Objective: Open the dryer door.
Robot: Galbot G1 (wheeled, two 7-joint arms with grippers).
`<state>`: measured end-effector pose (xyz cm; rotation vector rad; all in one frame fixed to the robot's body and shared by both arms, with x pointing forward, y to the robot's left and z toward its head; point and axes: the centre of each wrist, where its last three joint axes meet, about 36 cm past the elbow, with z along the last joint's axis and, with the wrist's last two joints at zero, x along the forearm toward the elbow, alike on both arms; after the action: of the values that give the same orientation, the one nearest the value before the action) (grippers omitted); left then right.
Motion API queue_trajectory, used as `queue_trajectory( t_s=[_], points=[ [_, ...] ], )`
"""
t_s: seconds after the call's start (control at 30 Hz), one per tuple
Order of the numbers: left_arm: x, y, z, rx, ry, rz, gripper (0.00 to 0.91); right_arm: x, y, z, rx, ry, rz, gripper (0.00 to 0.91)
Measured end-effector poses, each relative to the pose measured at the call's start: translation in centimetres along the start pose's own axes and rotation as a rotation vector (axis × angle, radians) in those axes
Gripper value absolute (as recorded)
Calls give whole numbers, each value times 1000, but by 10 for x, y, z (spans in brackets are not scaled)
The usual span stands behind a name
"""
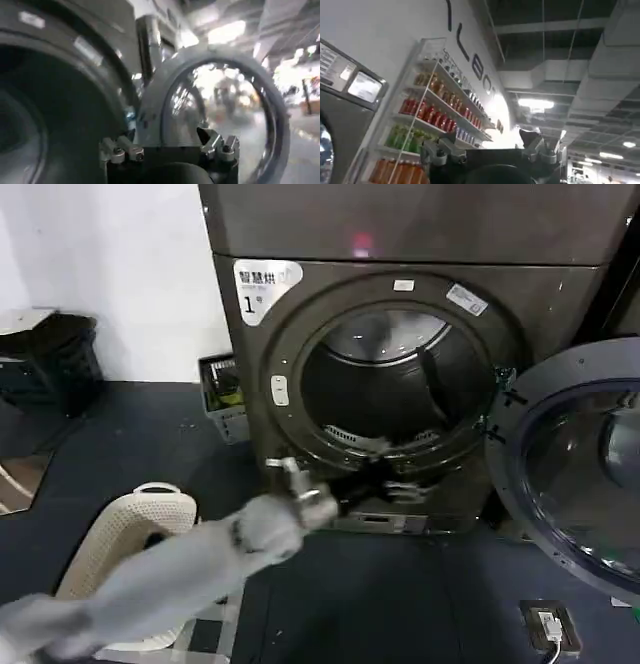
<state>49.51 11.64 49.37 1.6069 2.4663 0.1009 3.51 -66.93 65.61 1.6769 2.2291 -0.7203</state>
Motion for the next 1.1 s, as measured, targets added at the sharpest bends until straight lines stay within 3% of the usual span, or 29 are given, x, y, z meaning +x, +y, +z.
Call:
queue_trajectory(
  t_s=[0.13,0.47,0.83,1.1],
  points=[
    [51,14,-14,-20,106,-63,907,1,-4,-9,24,-23,25,907],
    [173,19,-48,-109,394,-71,907,-7,-7,-24,36,-50,61,907],
    [253,32,-77,-232,758,-133,907,-10,-4,-21,57,-62,75,907],
    [300,40,-87,-354,1010,-85,907,-9,6,-15,40,-60,60,907]
  ],
)
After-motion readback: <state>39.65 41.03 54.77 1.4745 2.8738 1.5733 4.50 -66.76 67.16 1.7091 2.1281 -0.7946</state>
